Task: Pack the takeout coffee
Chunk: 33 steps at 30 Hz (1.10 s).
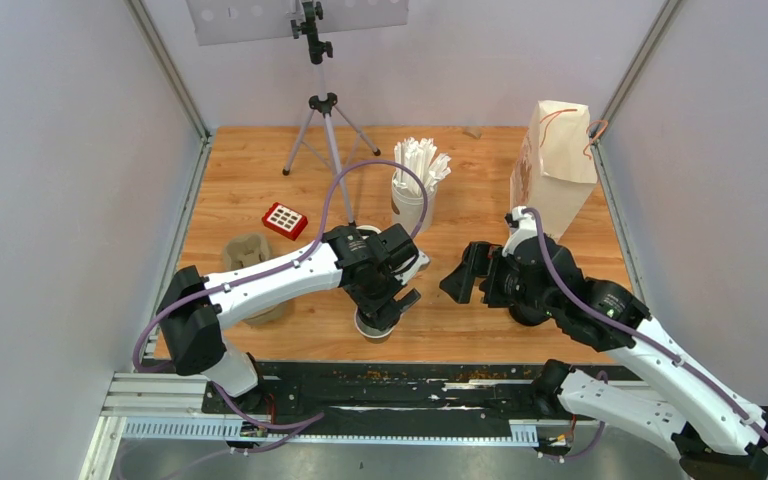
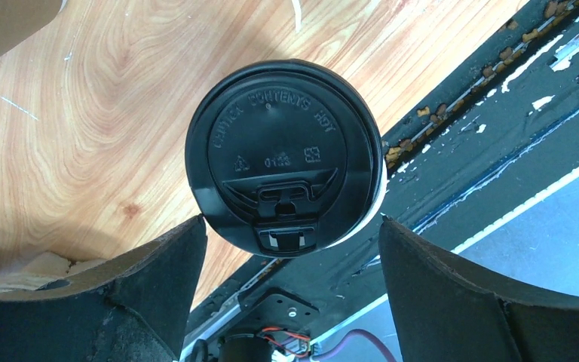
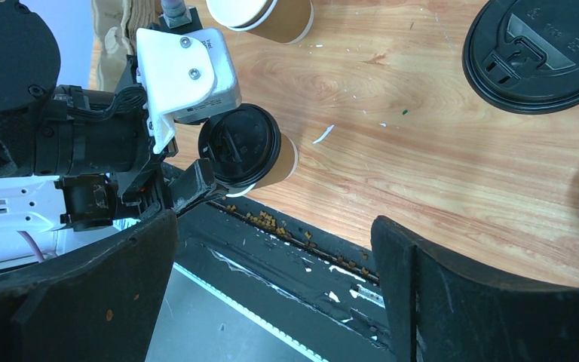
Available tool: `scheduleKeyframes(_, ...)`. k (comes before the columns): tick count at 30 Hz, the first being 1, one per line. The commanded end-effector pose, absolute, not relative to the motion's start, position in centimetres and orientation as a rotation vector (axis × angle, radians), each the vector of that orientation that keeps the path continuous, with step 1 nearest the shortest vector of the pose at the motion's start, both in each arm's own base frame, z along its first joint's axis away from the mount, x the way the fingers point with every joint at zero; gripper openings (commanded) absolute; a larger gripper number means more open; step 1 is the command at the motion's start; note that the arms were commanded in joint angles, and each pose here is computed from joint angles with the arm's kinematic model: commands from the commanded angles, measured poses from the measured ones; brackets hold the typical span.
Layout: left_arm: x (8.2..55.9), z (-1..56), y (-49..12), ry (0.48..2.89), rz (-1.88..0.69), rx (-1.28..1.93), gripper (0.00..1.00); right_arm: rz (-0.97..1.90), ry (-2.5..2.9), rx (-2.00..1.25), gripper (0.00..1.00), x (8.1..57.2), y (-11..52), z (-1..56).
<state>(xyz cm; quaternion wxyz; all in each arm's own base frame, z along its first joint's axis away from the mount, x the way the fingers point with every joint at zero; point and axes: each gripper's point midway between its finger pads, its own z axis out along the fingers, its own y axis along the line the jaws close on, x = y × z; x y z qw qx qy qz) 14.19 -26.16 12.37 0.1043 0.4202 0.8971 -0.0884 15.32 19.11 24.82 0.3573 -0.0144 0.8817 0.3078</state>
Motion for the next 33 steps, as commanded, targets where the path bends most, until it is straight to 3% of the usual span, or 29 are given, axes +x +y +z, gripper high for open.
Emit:
scheduleKeyframes(1,13.9,12.9,-26.1,2.621,-0.280,1.265,0.90,0.828,2.219,-0.061,1.00,15.7,19.6,26.4)
scheduleKeyframes(22,13.5,13.8,-24.8,2.591,-0.292,1.197,0.79,0.864,2.248,-0.071,1.00,15.7,20.6,24.6)
scheduleKeyframes(27,14.5,16.2,-24.3,2.517,-0.289,1.077,0.81,0.926,2.260,-0.100,0.98,15.4,21.8,24.4)
scheduleKeyframes(33,17.8,21.3,-22.8,2.354,-0.356,0.724,0.97,1.000,2.252,-0.168,0.89,15.8,24.2,24.2)
